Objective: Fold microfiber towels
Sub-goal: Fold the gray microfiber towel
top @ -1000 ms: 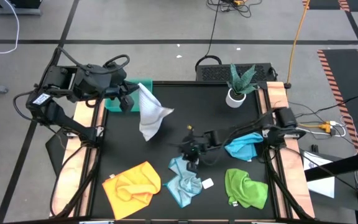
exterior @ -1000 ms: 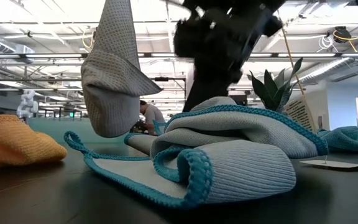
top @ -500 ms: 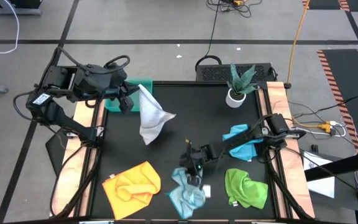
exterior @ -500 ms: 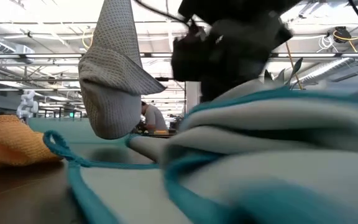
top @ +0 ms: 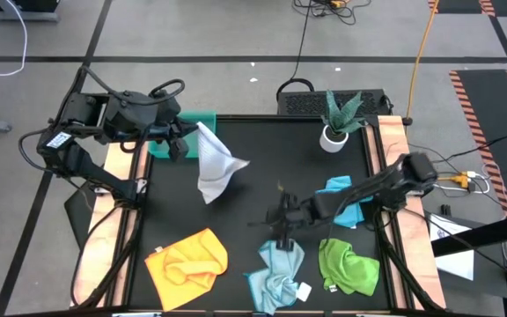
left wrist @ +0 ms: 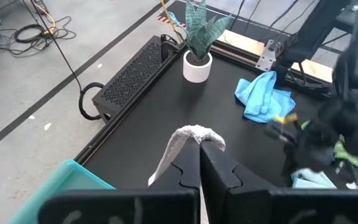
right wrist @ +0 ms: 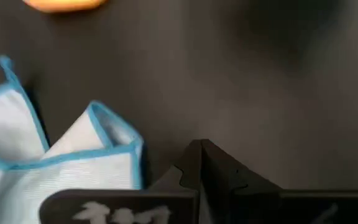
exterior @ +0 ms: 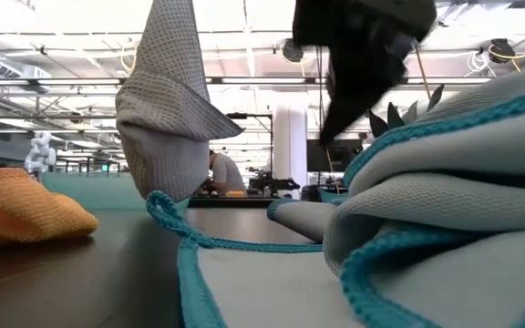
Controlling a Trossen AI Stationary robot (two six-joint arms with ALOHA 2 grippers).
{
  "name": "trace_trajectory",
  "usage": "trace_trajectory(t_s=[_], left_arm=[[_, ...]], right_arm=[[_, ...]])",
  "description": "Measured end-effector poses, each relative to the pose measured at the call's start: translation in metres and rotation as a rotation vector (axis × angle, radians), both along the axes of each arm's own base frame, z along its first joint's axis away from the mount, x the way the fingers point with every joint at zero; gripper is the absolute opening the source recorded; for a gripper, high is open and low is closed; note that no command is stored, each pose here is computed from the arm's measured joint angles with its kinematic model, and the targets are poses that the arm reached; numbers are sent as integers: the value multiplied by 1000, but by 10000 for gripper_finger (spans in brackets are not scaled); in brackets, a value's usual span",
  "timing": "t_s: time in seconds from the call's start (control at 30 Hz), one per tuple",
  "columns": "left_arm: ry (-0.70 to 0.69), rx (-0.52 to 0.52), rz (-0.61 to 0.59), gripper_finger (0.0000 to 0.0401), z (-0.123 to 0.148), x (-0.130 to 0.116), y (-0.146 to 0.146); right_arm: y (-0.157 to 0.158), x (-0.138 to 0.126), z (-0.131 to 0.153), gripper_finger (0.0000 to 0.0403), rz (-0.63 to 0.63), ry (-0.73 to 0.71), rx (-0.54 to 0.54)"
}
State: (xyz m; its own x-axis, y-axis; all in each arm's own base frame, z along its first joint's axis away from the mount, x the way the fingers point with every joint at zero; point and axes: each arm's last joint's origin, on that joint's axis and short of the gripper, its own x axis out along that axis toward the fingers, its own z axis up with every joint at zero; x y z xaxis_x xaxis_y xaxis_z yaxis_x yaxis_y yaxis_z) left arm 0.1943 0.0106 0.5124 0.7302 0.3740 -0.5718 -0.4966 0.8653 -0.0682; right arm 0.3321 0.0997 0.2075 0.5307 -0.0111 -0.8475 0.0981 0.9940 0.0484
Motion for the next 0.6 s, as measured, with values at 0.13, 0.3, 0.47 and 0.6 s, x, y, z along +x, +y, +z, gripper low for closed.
trace_trajectory(t_s=[0.13, 0.3, 0.47, 0.6], left_arm=[[0, -15, -19, 0, 0, 0, -1], [0, -28, -36, 0, 0, 0, -1], [-1, -30, -37, 0, 0, 0, -1], [-3, -34, -33, 0, 0, 0, -1]], right_arm=[[-34, -3, 32, 8, 36, -94, -52], [-80, -2, 42, 55, 3, -112, -127], [-118, 4, 45, 122, -27, -163, -187], [-142, 10, 52, 161, -22, -269, -182]])
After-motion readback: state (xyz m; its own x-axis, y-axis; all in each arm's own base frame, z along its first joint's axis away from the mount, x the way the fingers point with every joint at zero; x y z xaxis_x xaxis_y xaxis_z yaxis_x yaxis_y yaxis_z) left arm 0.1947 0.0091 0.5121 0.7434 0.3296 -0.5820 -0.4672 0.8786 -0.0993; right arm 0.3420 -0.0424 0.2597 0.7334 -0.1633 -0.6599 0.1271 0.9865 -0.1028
